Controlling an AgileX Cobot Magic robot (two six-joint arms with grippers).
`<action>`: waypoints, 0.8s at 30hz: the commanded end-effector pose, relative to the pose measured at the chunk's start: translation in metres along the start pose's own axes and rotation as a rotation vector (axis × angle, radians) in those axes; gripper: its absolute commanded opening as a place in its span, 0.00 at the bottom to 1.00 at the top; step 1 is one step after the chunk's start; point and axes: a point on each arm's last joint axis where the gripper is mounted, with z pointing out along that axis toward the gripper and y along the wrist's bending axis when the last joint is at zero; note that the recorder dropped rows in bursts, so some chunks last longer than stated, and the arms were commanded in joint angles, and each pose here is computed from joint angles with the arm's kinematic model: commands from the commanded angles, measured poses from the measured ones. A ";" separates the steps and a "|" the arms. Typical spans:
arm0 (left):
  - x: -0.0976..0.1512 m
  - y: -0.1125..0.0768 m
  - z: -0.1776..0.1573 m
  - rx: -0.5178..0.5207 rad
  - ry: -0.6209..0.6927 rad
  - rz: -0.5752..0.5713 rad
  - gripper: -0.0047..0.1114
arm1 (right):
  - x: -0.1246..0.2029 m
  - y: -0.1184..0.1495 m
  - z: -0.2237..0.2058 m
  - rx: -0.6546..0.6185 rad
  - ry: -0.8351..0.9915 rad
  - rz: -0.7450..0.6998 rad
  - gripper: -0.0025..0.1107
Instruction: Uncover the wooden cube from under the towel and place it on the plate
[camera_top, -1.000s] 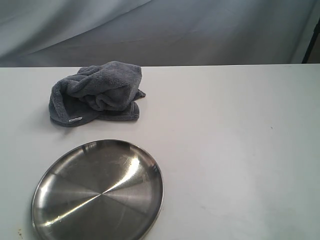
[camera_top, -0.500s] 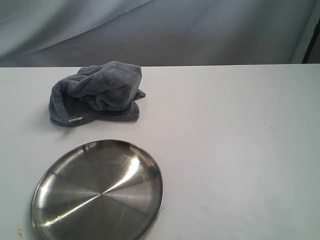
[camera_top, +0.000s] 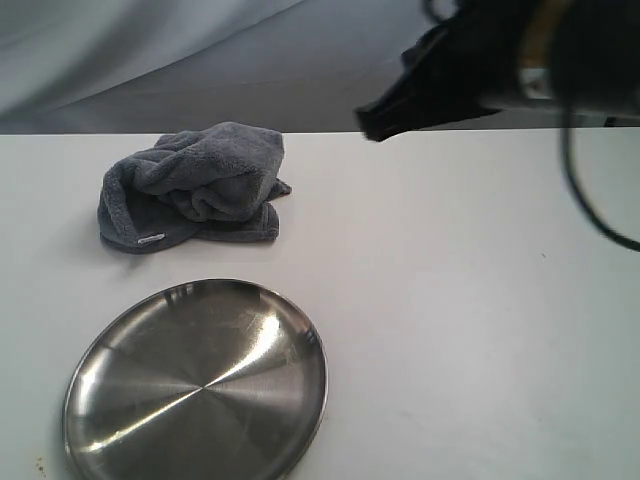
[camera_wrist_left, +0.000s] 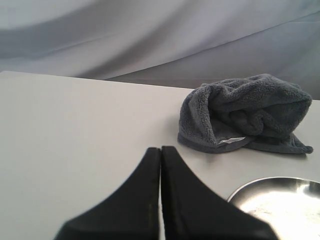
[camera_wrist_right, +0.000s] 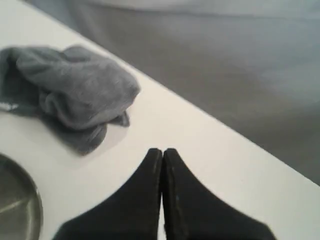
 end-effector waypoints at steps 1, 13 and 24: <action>0.001 0.000 0.000 0.002 -0.007 -0.013 0.06 | -0.018 0.038 0.042 -0.200 0.274 -0.101 0.02; 0.001 0.000 0.000 0.002 -0.007 -0.013 0.06 | -0.070 0.080 0.108 -0.478 0.176 -0.019 0.02; 0.001 0.000 0.000 0.002 -0.007 -0.013 0.06 | -0.034 0.099 0.159 -0.463 0.281 -0.118 0.02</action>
